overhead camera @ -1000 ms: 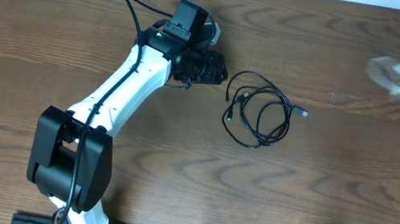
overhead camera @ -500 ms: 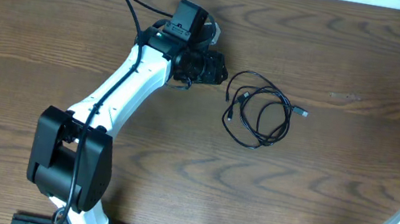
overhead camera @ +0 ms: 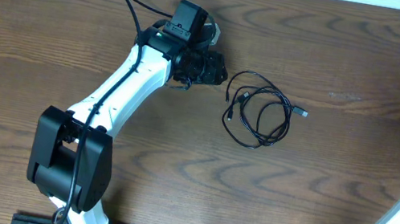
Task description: Untangle cables
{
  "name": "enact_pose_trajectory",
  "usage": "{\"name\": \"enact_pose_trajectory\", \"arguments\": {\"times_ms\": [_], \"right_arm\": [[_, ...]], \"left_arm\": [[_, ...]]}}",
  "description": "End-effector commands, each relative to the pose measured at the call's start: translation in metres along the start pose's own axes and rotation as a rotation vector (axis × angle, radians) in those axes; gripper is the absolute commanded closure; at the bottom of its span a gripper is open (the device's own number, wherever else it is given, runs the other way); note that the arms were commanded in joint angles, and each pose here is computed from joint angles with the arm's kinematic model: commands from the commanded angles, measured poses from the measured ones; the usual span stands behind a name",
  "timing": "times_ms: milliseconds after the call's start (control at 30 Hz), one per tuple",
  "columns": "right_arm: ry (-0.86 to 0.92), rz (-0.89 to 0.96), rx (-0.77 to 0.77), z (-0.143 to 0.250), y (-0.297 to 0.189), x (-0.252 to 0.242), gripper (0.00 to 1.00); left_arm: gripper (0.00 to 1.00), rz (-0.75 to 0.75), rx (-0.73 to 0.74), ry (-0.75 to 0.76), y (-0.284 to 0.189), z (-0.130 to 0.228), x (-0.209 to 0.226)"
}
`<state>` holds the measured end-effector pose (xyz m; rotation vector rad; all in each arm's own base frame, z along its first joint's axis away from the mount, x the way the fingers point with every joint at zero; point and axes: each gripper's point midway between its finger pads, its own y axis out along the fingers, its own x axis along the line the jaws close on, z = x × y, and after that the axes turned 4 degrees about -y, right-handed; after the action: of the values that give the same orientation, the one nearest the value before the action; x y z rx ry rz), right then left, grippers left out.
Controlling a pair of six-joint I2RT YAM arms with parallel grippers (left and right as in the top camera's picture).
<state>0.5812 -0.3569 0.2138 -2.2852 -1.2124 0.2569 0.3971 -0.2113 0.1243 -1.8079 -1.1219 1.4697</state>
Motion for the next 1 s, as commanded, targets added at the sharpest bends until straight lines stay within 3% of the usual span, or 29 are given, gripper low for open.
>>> {"name": "enact_pose_trajectory", "arguments": {"times_ms": [0, 67, 100, 133, 167, 200, 400, 633, 800, 967], "right_arm": [[0.011, 0.081, 0.027, 0.027, 0.032, -0.018, 0.99], [0.01, 0.087, 0.049, 0.043, 0.046, -0.02, 0.94], [0.009, 0.088, 0.065, 0.049, 0.05, -0.02, 0.76], [0.008, 0.088, 0.084, 0.057, 0.053, -0.021, 0.46], [0.008, 0.08, 0.1, 0.061, 0.053, -0.019, 0.1], [0.008, 0.063, 0.111, 0.064, 0.053, -0.016, 0.01], [0.014, -0.083, 0.167, 0.054, 0.019, 0.014, 0.01], [0.015, -0.346, 0.346, 0.057, -0.072, 0.085, 0.01], [-0.064, -0.574, 0.528, 0.091, -0.135, 0.142, 0.01], [-0.142, -0.632, 0.72, 0.139, -0.169, 0.176, 0.02]], "left_arm": [[0.46, 0.0, -0.023, 0.004, -0.006, -0.007, -0.002], [0.47, -0.001, -0.023, 0.004, -0.006, -0.007, -0.002], [0.46, -0.001, -0.023, 0.004, -0.006, -0.007, -0.002], [0.47, -0.001, -0.023, 0.004, -0.006, -0.007, -0.002], [0.46, -0.006, -0.024, 0.003, -0.006, -0.007, -0.001], [0.46, -0.015, -0.027, 0.003, -0.006, -0.007, 0.0], [0.47, -0.032, -0.034, 0.003, -0.006, -0.008, 0.003], [0.47, -0.032, -0.034, 0.006, -0.005, -0.008, 0.002], [0.47, -0.014, -0.045, 0.035, 0.003, -0.009, -0.008], [0.46, 0.004, -0.026, 0.079, 0.026, -0.002, -0.023]]}}
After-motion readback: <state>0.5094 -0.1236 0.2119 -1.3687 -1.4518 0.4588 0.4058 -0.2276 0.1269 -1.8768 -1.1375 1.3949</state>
